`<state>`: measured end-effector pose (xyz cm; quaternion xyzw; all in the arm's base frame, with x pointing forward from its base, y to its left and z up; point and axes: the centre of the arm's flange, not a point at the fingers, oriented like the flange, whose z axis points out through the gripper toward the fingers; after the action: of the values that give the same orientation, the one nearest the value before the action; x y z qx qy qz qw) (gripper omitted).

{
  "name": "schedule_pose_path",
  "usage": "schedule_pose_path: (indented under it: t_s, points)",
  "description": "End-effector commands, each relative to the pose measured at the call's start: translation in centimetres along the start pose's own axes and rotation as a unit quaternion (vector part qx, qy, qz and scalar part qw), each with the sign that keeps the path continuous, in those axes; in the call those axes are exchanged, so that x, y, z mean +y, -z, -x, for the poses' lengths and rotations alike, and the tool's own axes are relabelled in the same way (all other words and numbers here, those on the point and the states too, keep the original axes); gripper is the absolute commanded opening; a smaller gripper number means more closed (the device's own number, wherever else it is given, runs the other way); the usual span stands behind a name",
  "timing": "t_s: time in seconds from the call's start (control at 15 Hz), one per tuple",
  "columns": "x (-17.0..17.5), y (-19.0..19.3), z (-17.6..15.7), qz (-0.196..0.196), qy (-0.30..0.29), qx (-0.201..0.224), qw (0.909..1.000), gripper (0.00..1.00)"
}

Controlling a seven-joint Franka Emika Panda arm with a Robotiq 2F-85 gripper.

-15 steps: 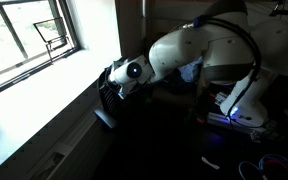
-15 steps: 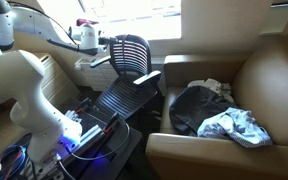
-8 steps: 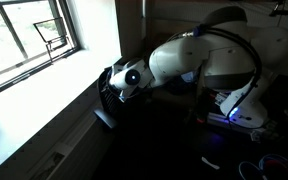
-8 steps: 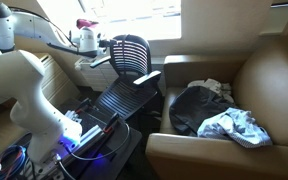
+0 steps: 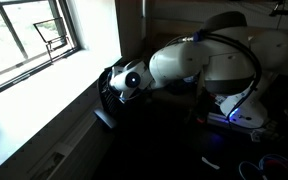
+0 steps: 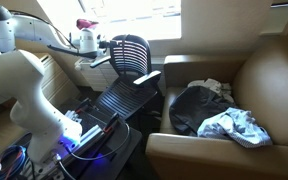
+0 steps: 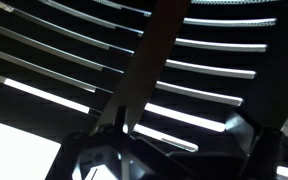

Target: Put the belt on the black chair on the brown chair

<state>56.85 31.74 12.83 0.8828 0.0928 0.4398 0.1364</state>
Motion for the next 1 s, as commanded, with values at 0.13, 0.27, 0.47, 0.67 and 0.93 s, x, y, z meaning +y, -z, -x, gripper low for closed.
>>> schedule_pose_path:
  t_s: [0.13, 0.27, 0.47, 0.67, 0.93]
  points:
    - [0.0, 0.0, 0.0, 0.000, 0.000, 0.000, 1.0000, 1.00]
    - [0.0, 0.0, 0.0, 0.000, 0.000, 0.000, 1.0000, 1.00]
    - [3.6, -3.2, 1.8, 0.034, -0.010, 0.000, 0.9994, 1.00]
    - [8.4, -6.7, 5.2, 0.085, 0.030, -0.013, 0.9959, 1.00]
    - [8.6, -6.6, 5.4, 0.092, 0.021, -0.016, 0.9954, 1.00]
